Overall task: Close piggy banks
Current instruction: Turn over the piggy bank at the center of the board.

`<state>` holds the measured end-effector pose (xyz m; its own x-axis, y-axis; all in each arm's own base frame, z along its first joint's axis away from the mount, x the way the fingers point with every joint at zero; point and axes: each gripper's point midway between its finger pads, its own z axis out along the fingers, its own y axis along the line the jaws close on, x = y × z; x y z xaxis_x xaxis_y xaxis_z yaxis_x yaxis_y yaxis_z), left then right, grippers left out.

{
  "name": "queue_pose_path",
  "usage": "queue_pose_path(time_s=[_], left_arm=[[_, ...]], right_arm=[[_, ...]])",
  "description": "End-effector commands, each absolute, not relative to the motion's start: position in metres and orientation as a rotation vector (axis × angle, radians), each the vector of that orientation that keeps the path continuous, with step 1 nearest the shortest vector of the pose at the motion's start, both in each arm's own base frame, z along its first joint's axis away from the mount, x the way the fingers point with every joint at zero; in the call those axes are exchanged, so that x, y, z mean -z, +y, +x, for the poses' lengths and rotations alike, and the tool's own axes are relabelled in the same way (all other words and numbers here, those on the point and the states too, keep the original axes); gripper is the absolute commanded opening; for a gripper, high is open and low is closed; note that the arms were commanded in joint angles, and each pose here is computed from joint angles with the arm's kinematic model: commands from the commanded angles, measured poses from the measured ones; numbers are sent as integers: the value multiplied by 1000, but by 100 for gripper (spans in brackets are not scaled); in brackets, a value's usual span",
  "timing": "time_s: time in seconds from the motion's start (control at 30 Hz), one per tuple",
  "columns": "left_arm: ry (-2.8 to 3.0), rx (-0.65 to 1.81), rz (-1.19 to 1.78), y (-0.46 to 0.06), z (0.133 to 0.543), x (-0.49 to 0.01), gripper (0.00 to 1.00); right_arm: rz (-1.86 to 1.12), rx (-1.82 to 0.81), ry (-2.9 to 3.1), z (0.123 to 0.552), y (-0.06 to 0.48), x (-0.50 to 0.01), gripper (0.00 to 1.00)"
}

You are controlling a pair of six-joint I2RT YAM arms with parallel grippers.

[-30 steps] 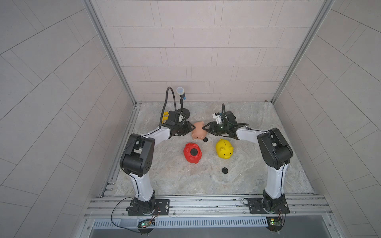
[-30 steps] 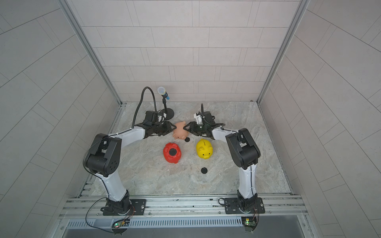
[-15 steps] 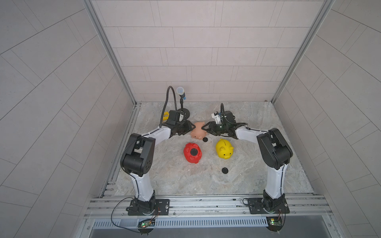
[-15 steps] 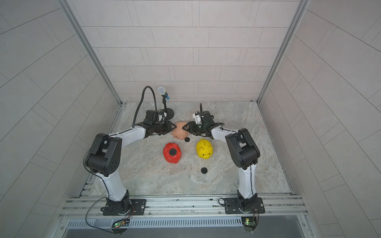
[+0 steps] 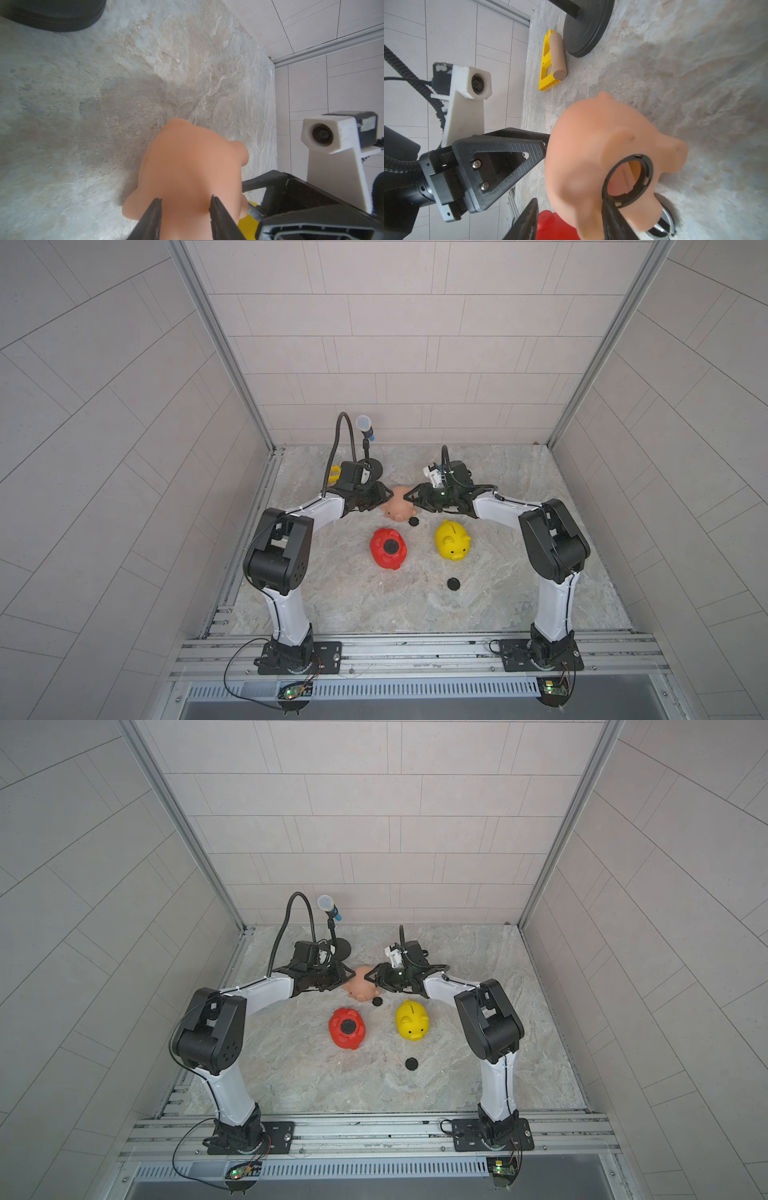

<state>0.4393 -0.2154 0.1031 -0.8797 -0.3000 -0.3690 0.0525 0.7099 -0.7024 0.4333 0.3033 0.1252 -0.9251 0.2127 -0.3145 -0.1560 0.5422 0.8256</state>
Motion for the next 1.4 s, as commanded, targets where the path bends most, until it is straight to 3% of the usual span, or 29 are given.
queue_pose_path(time_s=[0.0, 1.17, 1.37], left_arm=[[2517, 1025, -175, -222, 433, -85, 42], [2553, 990, -222, -219, 436, -65, 42], [2557, 983, -227, -218, 437, -64, 42]], right_arm=[[-49, -1409, 2342, 424, 322, -162, 50], [-143, -1386, 2345, 433, 341, -190, 48], [-297, -1224, 2387, 416, 324, -195, 48]])
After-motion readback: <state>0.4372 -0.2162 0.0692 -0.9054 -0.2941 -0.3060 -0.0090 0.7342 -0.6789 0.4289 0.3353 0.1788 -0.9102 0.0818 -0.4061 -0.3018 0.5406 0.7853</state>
